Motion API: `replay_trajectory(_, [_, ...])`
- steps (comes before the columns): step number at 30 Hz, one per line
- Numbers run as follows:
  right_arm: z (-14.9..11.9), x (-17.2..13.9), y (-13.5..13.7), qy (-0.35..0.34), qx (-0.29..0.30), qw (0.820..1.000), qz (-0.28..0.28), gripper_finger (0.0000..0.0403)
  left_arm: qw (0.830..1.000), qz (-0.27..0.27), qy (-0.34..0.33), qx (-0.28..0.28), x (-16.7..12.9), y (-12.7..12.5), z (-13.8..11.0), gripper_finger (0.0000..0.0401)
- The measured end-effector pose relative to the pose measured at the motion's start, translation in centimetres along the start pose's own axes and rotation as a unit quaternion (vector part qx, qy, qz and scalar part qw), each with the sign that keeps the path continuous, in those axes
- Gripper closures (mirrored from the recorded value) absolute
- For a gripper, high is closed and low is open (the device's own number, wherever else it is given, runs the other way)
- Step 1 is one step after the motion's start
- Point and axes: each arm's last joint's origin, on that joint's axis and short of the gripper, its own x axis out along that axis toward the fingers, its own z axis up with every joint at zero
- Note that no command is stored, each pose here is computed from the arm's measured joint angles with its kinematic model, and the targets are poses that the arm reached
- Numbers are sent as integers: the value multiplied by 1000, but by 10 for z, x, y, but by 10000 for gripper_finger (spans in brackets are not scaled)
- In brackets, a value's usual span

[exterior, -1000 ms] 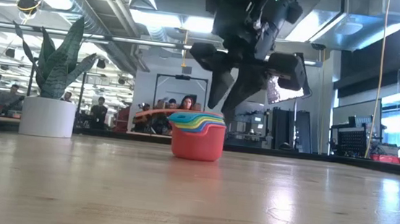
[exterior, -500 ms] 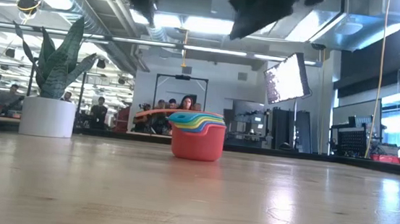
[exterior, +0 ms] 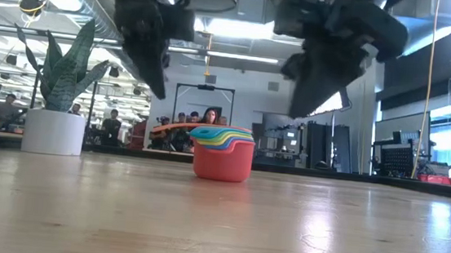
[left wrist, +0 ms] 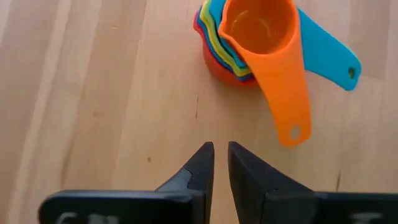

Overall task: Nest measuring cups in basket
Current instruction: Stack the orange measuring cup on top of the light blue measuring cup

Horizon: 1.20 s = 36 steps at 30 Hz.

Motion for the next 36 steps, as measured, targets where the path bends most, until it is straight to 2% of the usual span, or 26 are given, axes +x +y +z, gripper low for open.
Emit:
replay_trajectory(8, [-6,37,4,31,-7,999,14,279,999,-44,25,-16,36,-9,-23,383])
replay_trajectory(14, [-4,57,5,24,-16,999,29,279,999,-49,9,-11,50,-16,-18,397])
replay_trajectory(18, [6,68,5,13,-22,999,37,279,999,-46,22,-17,58,-15,-20,400])
replay_trajectory(29, [20,85,-9,4,-33,999,30,279,999,-46,0,-19,61,-15,-15,394])
replay_trajectory(36, [25,85,-11,-22,-36,999,26,279,996,-78,-36,-17,61,-28,-9,396])
